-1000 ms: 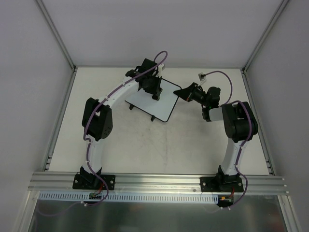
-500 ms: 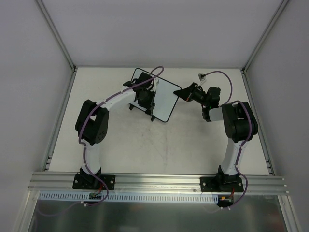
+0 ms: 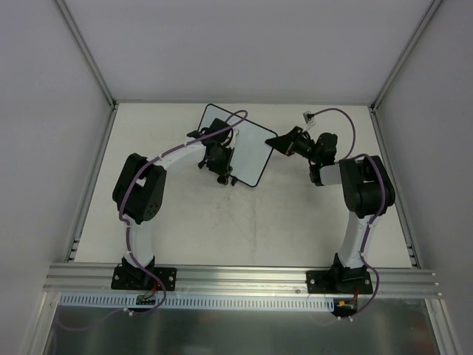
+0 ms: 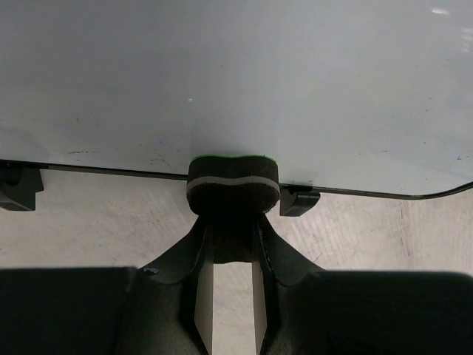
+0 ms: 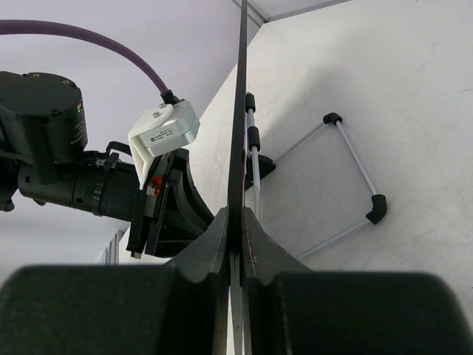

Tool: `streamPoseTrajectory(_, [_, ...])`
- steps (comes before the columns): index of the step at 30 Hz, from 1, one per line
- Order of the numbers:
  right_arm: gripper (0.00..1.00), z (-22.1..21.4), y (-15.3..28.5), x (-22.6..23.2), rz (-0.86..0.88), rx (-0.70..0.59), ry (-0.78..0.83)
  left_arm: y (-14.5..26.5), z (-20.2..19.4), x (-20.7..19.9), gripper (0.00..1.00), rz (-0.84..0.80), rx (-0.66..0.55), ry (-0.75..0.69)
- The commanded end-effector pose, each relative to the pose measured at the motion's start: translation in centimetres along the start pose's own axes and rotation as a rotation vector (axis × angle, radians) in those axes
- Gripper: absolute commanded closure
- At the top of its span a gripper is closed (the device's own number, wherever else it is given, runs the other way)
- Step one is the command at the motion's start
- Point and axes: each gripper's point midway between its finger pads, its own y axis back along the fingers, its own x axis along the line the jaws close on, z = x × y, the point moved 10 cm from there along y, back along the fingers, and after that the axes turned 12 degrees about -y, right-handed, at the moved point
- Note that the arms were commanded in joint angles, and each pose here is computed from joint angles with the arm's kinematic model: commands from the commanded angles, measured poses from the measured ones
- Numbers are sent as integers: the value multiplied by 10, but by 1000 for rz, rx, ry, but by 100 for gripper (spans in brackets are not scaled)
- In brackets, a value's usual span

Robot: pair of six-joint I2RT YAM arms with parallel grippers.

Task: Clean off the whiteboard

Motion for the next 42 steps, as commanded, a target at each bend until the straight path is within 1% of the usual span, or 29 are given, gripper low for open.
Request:
streamPoseTrajectory(1, [100,18,-4,59,258,-14,233,-4,-2,18,100,20,-12,57])
streamPoseTrajectory(6, [100,19,-3,61,259,-15,236,0,-1,44,100,40,-48,124])
streamPoseTrajectory(13, [100,17,-3,60,258,-13,234,-2,9,68,100,49,-78,164])
streamPoseTrajectory(17, [100,17,-2,60,256,-12,233,-6,16,77,100,57,-88,175])
streamPoseTrajectory(26, [100,18,-1,59,253,-17,234,-2,13,96,100,83,-94,234])
streamPoseTrajectory(28, [100,18,-1,59,252,-16,232,1,15,96,100,76,-105,229])
streamPoseTrajectory(31, [100,18,0,59,252,-16,232,5,17,88,100,7,-120,206])
streamPoseTrajectory(33, [100,18,-1,59,252,-16,234,7,16,81,100,13,-117,192])
streamPoseTrajectory(36, [100,19,-1,59,252,-18,233,6,17,69,100,19,-113,170])
streamPoseTrajectory(39, [100,17,-1,59,253,-13,231,2,15,55,100,-25,-99,168])
streamPoseTrajectory(41, [100,17,-1,59,254,-14,232,-1,14,45,100,-26,-89,150])
streamPoseTrajectory(42, [100,17,-1,59,253,-14,232,-2,14,32,100,-35,-87,124])
